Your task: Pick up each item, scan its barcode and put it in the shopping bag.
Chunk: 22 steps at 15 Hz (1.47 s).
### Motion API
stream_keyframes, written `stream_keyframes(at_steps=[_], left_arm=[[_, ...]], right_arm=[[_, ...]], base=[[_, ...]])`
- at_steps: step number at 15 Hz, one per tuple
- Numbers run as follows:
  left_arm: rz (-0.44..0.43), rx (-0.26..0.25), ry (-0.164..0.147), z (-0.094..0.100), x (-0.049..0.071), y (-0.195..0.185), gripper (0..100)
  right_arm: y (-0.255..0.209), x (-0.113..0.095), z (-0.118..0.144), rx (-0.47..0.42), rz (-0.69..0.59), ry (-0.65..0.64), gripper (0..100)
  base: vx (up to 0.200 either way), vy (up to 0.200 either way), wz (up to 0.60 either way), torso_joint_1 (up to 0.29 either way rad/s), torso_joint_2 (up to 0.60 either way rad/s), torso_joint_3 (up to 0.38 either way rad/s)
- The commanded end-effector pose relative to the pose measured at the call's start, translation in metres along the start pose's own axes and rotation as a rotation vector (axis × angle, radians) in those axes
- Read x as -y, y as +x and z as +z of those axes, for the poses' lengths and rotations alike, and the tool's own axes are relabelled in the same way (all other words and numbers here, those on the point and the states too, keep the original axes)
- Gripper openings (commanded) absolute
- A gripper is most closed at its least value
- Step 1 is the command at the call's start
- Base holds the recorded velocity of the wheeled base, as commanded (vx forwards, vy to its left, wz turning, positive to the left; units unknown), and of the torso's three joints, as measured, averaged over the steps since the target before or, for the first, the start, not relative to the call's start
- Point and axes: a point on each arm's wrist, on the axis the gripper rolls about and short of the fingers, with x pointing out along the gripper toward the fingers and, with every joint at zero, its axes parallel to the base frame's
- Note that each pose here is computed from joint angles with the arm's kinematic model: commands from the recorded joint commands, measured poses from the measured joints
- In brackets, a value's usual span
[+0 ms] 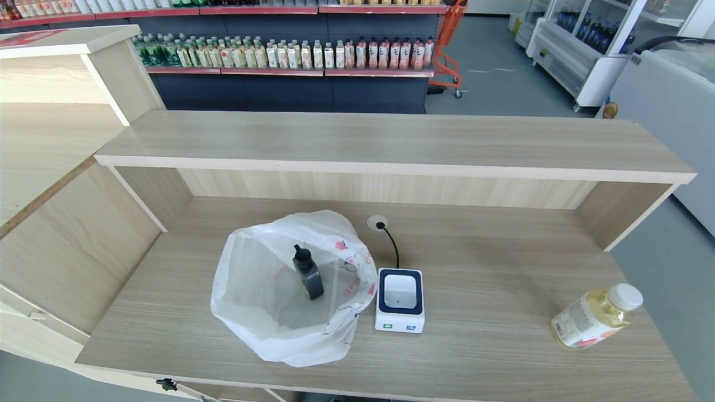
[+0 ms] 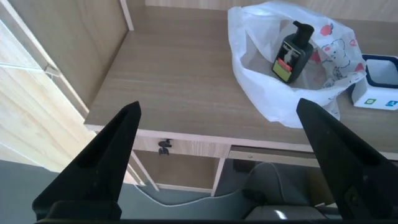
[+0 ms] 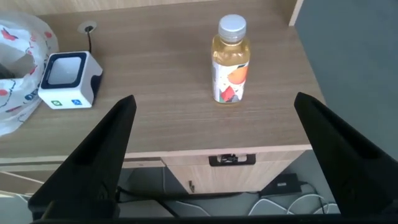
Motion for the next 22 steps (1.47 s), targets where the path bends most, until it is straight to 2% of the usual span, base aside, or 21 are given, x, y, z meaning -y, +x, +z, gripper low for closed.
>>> stream_keyframes(at_steps=[1,4,6,12,13,14,16,18,21,22], left_arm=[[0.002,0.002,0.001,0.000,0.000,0.000,100],[-0.001,0.000,0.003,0.000,0.000,0.000,100],[0.001,0.002,0.003,0.000,0.000,0.000,100],[0.001,0.000,0.012,0.000,0.000,0.000,100],[0.001,0.000,0.012,0.000,0.000,0.000,100],[0.001,0.000,0.012,0.000,0.000,0.000,100],[0.001,0.000,0.009,0.000,0.000,0.000,100],[0.001,0.000,0.009,0.000,0.000,0.000,100],[0.001,0.000,0.009,0.000,0.000,0.000,100],[0.001,0.000,0.009,0.000,0.000,0.000,100]], right_arm=[[0.000,0.000,0.000,-0.004,0.000,0.000,100],[0.000,0.000,0.000,-0.004,0.000,0.000,100],[0.000,0.000,0.000,-0.004,0.000,0.000,100],[0.000,0.000,0.000,-0.001,0.000,-0.001,100],[-0.001,0.000,0.003,0.006,0.011,-0.016,100],[-0.003,-0.002,0.030,0.016,0.063,-0.016,100],[0.015,-0.005,0.081,-0.106,0.098,0.015,100],[0.053,-0.009,0.107,-0.248,0.077,0.048,100],[0.115,-0.014,0.102,-0.517,0.034,0.106,100],[0.133,-0.015,0.096,-0.569,0.028,0.100,100]], base=[[-0.200,0.000,0.00,0.012,0.00,-0.002],[-0.200,0.000,0.00,0.001,0.00,0.004],[0.000,0.000,0.00,0.000,0.00,0.000],[0.000,-0.200,0.00,0.002,0.00,0.003],[0.000,-0.200,0.00,0.002,0.01,0.002],[0.000,-0.200,0.00,0.007,0.00,0.002],[0.000,-0.200,0.00,-0.002,0.00,0.002],[0.000,0.000,0.00,0.000,0.00,0.000],[0.000,0.000,0.00,0.000,0.00,0.000],[0.000,0.000,0.00,0.000,0.00,0.000]])
